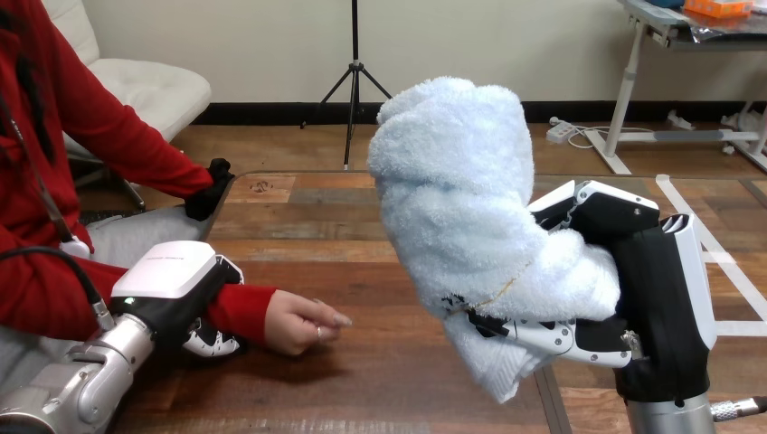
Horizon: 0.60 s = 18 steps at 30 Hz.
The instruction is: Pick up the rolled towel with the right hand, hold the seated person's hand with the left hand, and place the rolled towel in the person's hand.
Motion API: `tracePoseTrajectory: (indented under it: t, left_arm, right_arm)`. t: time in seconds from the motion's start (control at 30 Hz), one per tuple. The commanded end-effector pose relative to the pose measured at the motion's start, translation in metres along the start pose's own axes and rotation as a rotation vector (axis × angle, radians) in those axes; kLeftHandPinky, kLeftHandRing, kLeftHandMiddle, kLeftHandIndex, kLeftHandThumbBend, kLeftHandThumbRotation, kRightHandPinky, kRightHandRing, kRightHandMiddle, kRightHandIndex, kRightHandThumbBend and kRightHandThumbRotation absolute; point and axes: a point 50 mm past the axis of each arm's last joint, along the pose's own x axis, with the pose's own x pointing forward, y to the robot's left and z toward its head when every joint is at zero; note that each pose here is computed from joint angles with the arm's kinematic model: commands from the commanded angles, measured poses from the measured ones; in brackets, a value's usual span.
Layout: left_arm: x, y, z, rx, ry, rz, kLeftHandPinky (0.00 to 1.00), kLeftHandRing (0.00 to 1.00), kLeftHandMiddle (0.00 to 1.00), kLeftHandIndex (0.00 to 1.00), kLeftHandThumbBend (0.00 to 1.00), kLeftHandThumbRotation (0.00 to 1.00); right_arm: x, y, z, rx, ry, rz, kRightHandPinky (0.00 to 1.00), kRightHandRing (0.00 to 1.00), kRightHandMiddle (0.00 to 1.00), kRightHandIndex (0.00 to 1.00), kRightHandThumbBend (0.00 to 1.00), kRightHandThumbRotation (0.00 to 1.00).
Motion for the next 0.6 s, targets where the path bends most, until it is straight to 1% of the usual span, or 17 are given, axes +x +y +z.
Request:
tracePoseTrajectory:
  t: [0.0, 0.23, 0.4, 0.57]
  left_arm:
    - [0.0, -0.004, 0.002, -0.009, -0.002, -0.01, 0.23, 0.28, 0.34, 0.38, 0.85, 0.09]
    - [0.0, -0.003, 0.003, -0.023, -0.007, 0.0, 0.22, 0.27, 0.34, 0.37, 0.85, 0.09]
    - [0.0, -0.002, 0.003, -0.029, -0.014, 0.007, 0.22, 0.27, 0.34, 0.37, 0.85, 0.09]
    - [0.001, 0.0, 0.005, -0.037, -0.035, 0.022, 0.21, 0.27, 0.34, 0.36, 0.85, 0.08]
  right_arm:
    - [0.016, -0.001, 0.003, 0.008, -0.068, -0.033, 0.02, 0.06, 0.09, 0.07, 0.53, 0.0]
    - [0.016, 0.0, -0.004, 0.026, -0.038, -0.024, 0.02, 0.06, 0.09, 0.07, 0.52, 0.0]
    - [0.016, 0.001, -0.009, 0.027, -0.03, -0.022, 0.02, 0.06, 0.09, 0.07, 0.52, 0.0]
    - [0.017, 0.002, -0.016, 0.018, -0.003, -0.014, 0.02, 0.06, 0.09, 0.08, 0.52, 0.0]
